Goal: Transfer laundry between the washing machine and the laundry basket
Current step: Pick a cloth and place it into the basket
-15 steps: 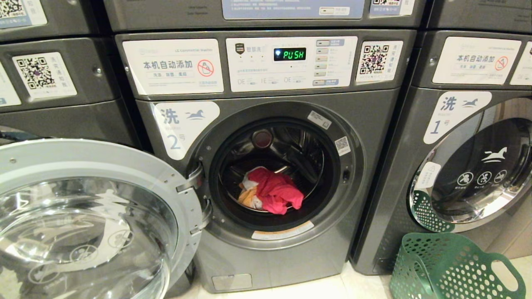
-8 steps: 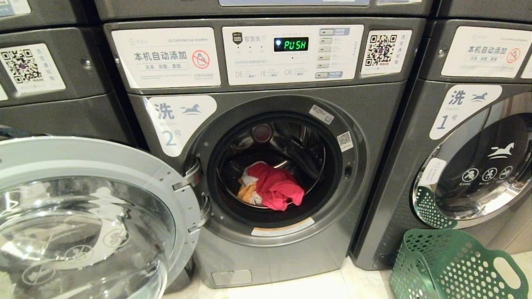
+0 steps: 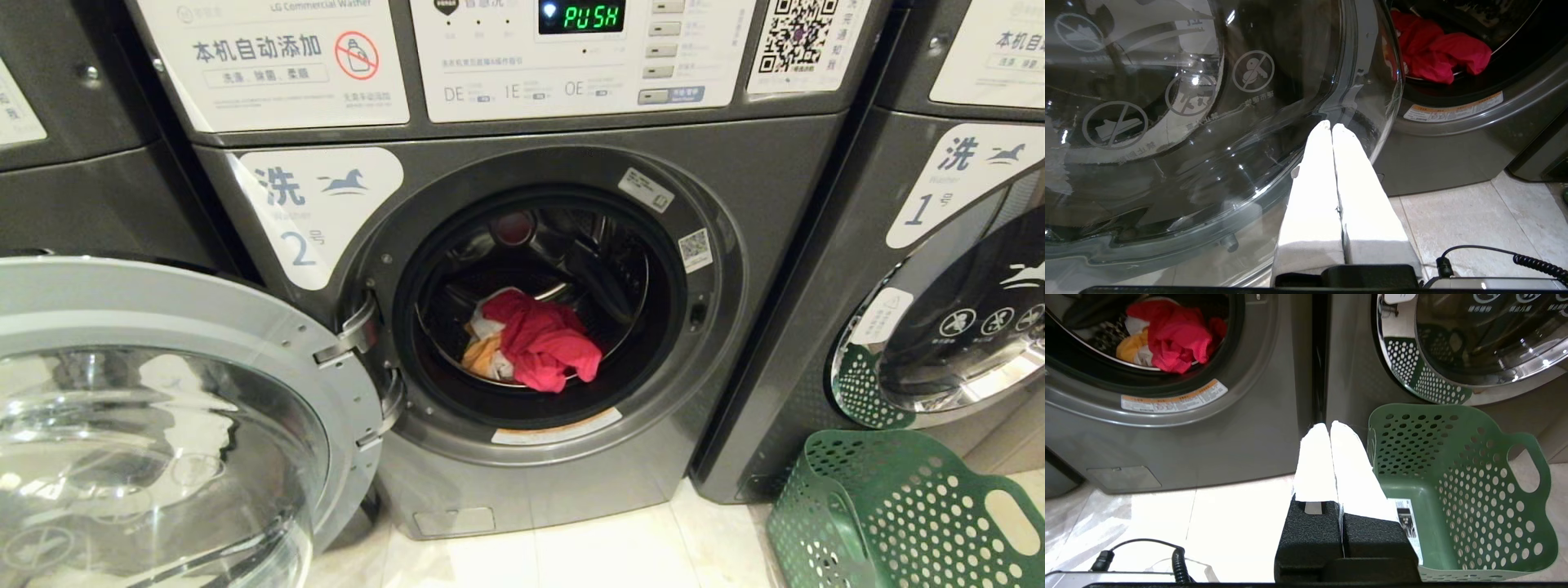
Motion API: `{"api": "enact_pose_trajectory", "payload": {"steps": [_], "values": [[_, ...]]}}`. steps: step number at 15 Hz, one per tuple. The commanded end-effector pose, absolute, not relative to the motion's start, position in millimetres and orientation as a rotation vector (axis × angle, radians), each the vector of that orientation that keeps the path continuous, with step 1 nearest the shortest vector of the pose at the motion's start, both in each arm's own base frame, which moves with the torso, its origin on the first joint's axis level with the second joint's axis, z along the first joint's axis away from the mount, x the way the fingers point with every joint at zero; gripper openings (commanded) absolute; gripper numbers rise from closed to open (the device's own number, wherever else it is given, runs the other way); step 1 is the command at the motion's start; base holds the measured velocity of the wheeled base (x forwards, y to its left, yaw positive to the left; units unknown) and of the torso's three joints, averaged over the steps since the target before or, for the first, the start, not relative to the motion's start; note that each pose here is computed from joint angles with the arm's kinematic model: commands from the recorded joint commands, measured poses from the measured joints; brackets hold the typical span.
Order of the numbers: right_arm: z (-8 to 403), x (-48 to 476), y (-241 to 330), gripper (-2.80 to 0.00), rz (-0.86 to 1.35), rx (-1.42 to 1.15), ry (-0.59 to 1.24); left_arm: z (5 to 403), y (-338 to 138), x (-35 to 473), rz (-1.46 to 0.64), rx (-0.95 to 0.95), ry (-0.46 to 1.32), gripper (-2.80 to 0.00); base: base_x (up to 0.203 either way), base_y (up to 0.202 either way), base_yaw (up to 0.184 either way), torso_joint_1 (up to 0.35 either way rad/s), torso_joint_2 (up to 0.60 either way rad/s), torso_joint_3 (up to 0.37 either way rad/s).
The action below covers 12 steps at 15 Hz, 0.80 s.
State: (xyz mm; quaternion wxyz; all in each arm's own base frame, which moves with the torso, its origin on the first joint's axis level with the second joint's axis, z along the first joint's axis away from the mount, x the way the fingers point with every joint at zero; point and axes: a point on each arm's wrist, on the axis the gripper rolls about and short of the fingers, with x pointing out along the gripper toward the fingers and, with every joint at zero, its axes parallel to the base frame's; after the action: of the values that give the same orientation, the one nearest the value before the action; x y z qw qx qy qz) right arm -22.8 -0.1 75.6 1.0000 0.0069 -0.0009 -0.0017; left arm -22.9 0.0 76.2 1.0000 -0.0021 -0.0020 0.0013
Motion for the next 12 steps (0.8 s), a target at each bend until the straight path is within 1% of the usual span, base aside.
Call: {"api": "enact_pose_trajectory", "payload": {"steps": [1, 7, 9, 10, 11, 12], "values": [[76, -23, 0, -2.80, -0.003, 0.014, -0.001, 76, 0, -23, 0.003, -0.005, -0.005, -2.80, 0.000, 0.000, 0.000, 0.002, 0.00, -0.201], [75, -23, 0, -2.80, 0.000, 0.003, -0.001, 76, 0, -23, 0.003, -0.005, -0.005, -2.80, 0.000, 0.000, 0.000, 0.003, 0.00, -0.198], [76, -23, 0, -2.80, -0.001, -0.011, -0.002, 76, 0, -23, 0.005, -0.006, -0.005, -2.80, 0.000, 0.000, 0.000, 0.003, 0.00, -0.121], [83, -25, 0, -2.80, -0.004, -0.022, -0.022, 76, 0, -23, 0.005, -0.006, -0.005, -2.80, 0.000, 0.000, 0.000, 0.002, 0.00, -0.056], [100, -30, 0, -2.80, -0.004, -0.032, -0.046, 76, 0, -23, 0.005, -0.007, -0.005, -2.80, 0.000, 0.000, 0.000, -0.001, 0.00, -0.032], [128, -35, 0, -2.80, -0.003, -0.036, -0.063, 76, 0, -23, 0.005, -0.008, -0.005, -2.80, 0.000, 0.000, 0.000, 0.000, 0.00, 0.000]]}}
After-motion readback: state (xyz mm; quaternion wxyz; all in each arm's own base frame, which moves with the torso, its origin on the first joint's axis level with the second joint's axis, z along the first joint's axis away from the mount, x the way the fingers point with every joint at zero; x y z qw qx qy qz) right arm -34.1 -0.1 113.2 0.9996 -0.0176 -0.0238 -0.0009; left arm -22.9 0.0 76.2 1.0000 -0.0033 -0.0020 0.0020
